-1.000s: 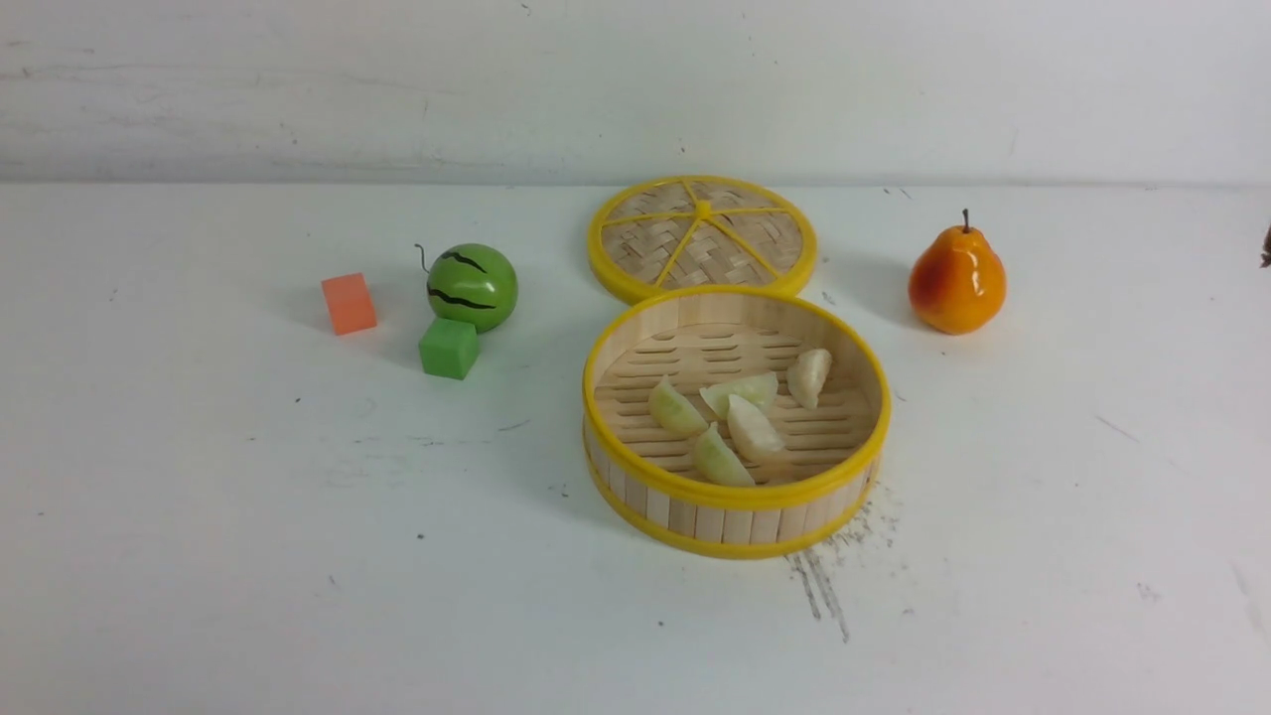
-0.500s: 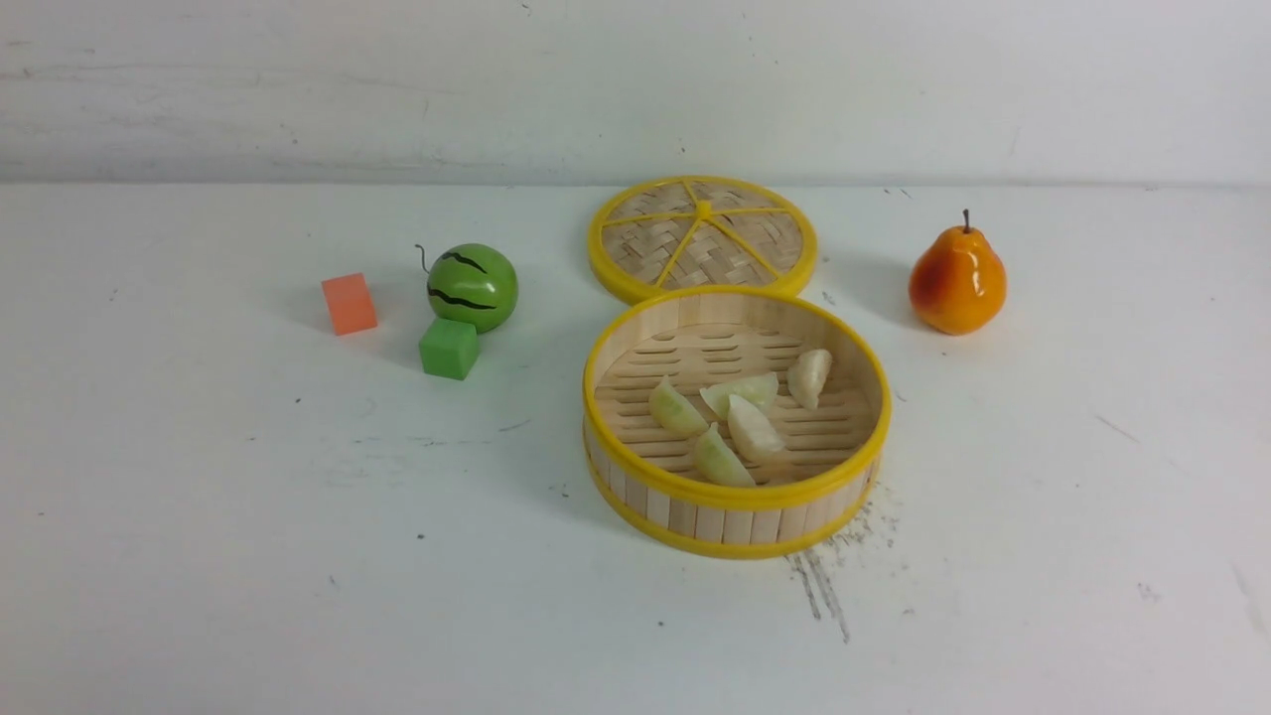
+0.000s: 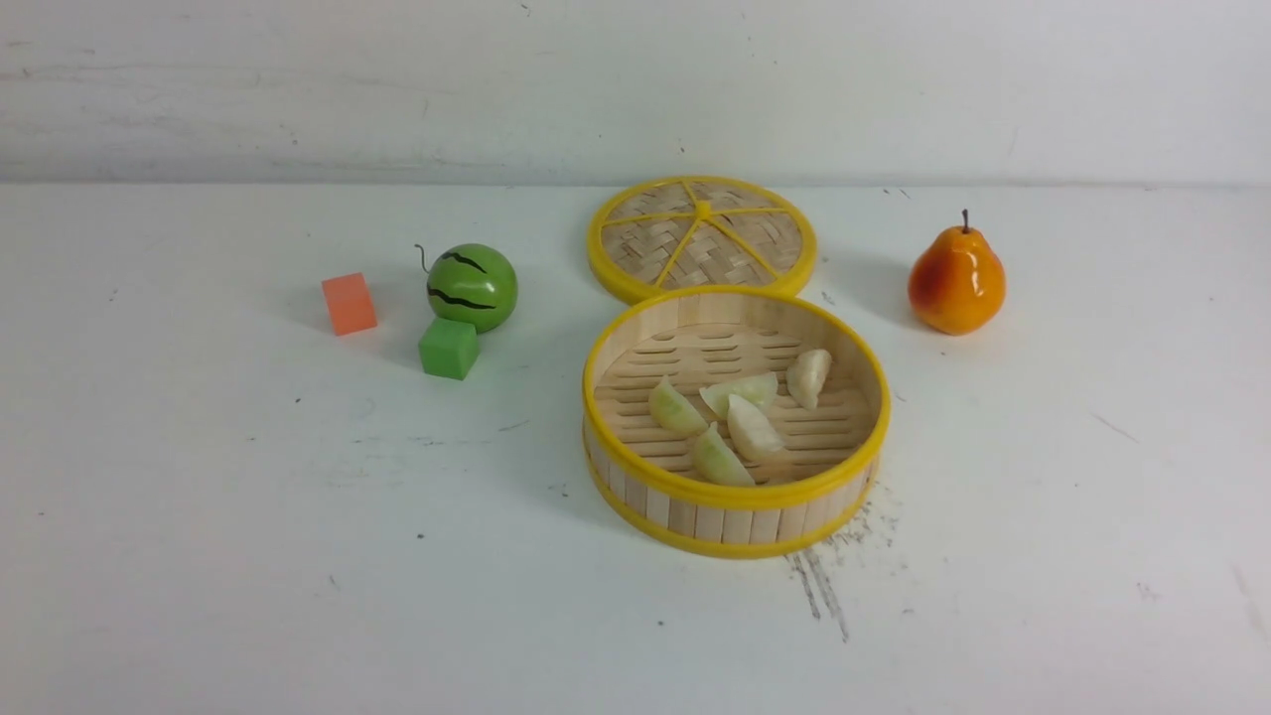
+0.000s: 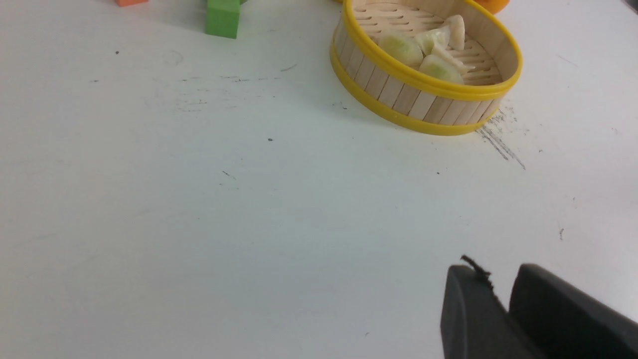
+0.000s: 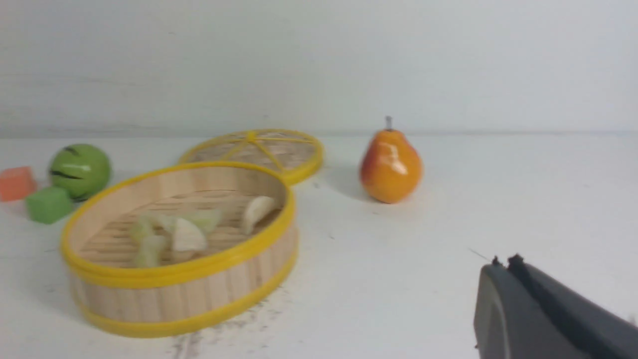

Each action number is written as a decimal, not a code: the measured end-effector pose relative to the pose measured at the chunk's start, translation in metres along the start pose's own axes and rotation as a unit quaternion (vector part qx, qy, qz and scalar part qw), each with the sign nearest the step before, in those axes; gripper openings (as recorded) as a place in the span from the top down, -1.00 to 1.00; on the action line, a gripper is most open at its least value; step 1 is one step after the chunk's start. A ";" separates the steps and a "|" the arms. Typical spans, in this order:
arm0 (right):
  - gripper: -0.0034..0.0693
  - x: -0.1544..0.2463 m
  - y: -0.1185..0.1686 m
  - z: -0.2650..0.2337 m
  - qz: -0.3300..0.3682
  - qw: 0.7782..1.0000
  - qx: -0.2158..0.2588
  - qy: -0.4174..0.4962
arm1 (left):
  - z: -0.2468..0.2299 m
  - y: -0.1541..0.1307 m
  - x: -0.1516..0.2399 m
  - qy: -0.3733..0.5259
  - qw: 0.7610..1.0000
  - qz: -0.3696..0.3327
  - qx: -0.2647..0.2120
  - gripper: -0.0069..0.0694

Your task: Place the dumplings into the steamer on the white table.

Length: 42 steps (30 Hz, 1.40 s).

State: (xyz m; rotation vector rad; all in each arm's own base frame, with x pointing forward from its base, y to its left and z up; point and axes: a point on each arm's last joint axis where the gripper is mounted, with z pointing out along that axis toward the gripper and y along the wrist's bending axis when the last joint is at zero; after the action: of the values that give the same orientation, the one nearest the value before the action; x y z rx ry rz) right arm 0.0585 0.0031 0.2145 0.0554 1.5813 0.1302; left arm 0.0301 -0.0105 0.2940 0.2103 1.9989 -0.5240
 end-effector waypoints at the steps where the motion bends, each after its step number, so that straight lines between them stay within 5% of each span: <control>1: 0.97 0.003 -0.001 -0.001 0.000 1.000 0.009 0.000 | 0.000 0.000 0.000 0.000 1.000 0.000 0.000 0.50; 13: 0.97 0.040 -0.009 -0.005 -0.020 0.990 0.052 0.131 | 0.000 0.000 0.000 0.000 1.000 0.001 -0.001 0.49; 42: 0.92 0.040 -0.009 -0.006 -0.020 0.989 0.053 0.138 | 0.000 0.000 0.000 0.000 1.000 0.001 -0.001 0.44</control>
State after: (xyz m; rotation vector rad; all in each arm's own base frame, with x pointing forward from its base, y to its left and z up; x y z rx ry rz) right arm 0.0524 -0.0014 0.1736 0.0907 1.8652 0.0227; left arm 0.0302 -0.0104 0.2940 0.2108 1.9981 -0.5211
